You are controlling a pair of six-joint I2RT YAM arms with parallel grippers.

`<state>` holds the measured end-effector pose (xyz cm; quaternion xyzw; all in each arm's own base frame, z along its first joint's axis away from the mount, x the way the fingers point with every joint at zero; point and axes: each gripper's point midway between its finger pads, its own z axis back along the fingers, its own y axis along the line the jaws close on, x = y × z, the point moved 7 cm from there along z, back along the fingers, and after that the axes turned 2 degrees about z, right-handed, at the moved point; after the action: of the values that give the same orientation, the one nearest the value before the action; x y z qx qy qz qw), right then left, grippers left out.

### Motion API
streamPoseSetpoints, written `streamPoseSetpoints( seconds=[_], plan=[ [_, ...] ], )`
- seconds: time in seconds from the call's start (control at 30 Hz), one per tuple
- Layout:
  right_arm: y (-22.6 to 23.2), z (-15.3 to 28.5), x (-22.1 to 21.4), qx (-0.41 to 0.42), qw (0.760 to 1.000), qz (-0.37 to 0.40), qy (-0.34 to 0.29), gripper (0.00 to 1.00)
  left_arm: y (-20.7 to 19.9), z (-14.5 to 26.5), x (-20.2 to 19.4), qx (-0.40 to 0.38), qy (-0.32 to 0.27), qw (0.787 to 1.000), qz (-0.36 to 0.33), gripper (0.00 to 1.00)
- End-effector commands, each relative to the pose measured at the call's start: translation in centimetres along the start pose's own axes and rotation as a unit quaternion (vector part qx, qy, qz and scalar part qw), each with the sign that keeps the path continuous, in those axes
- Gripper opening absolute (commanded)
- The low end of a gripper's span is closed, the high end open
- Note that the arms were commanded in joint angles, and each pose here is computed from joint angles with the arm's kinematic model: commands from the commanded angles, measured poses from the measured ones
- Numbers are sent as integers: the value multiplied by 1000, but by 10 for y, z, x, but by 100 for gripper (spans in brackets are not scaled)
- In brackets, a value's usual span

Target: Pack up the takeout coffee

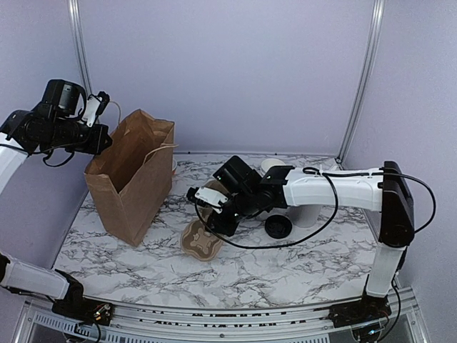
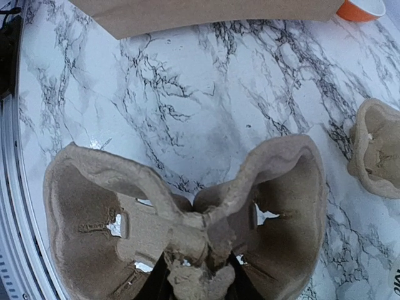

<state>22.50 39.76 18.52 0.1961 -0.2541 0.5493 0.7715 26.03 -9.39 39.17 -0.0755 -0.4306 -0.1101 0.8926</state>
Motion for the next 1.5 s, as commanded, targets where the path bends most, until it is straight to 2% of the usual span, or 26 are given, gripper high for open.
streamPoseSetpoints(
  seconds=[0.0, 0.37, 0.6, 0.97, 1.17, 1.47],
  plan=[
    [0, 32, 18, -3, 998, -26, -60, 23, -1, 0, 3, 3, -13, 1000, -9, 0],
    [-16, 114, 35, -15, 985, -73, -158, 24, -6, -4, 1, -5, -3, 1000, -17, 0],
    [-29, 171, 46, -72, 971, -93, -207, 26, -14, -8, 1, -16, 6, 1000, -23, 0],
    [-31, 261, 88, -127, 940, -71, -308, 29, -37, -13, 5, -50, 17, 998, -33, 0],
    [-24, 286, 118, -87, 923, -59, -369, 30, -61, -15, 11, -68, 28, 996, -47, 0],
    [-9, 277, 148, 27, 903, -55, -426, 31, -108, -18, 15, -74, 44, 993, -75, 0]
  ],
)
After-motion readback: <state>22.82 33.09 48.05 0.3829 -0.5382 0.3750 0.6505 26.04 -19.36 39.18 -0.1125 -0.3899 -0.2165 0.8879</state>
